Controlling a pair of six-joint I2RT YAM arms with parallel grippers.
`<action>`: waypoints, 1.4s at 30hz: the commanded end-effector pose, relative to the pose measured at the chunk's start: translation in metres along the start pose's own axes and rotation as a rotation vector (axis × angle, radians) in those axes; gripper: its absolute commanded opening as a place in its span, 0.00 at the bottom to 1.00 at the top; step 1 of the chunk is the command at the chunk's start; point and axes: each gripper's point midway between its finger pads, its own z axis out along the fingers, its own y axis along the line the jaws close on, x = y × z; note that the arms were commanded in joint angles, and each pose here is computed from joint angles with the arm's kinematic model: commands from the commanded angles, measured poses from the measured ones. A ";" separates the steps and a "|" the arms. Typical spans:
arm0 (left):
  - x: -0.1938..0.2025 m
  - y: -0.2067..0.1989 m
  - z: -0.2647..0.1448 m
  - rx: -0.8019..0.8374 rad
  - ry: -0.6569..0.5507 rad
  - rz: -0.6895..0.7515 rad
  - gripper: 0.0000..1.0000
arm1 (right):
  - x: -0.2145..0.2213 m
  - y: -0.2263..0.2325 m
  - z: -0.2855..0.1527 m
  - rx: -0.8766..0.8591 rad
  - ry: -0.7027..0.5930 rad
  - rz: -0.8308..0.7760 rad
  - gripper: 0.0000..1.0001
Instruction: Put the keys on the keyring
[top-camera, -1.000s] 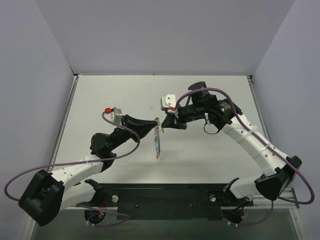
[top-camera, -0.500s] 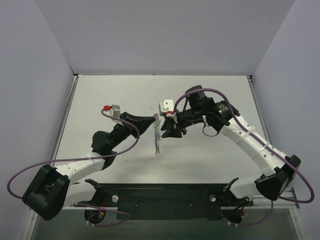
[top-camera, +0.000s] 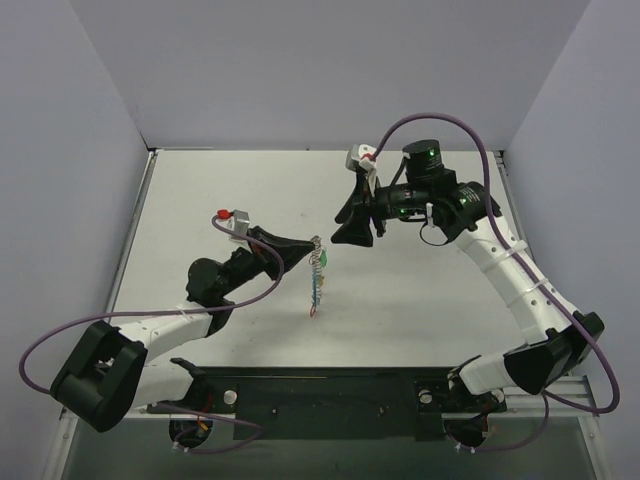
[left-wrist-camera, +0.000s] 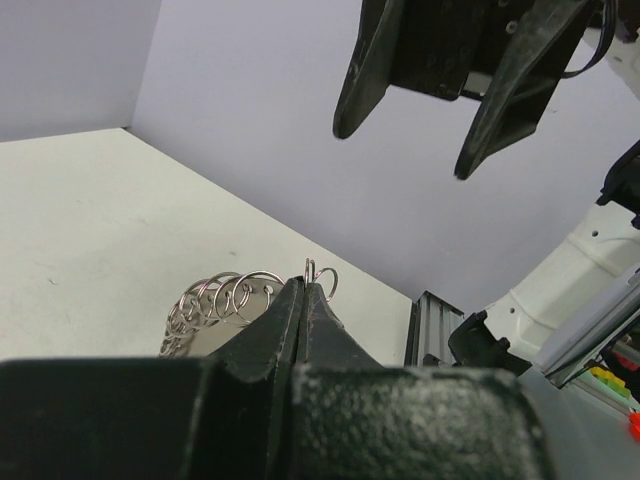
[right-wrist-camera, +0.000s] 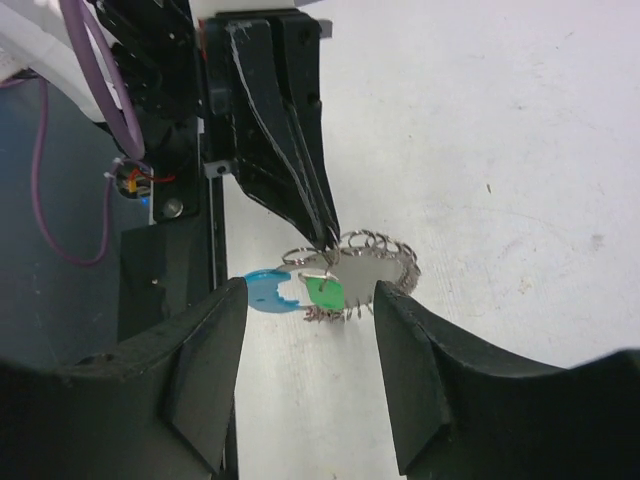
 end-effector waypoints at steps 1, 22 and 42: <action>-0.049 -0.053 0.002 0.223 -0.183 0.135 0.00 | -0.026 0.017 0.005 -0.070 -0.044 0.072 0.49; -0.064 -0.059 0.004 0.210 -0.286 0.090 0.00 | 0.012 0.016 0.026 -0.100 0.108 0.237 0.39; -0.075 -0.067 0.004 0.232 -0.312 0.100 0.00 | 0.019 -0.003 0.040 -0.080 0.110 0.302 0.39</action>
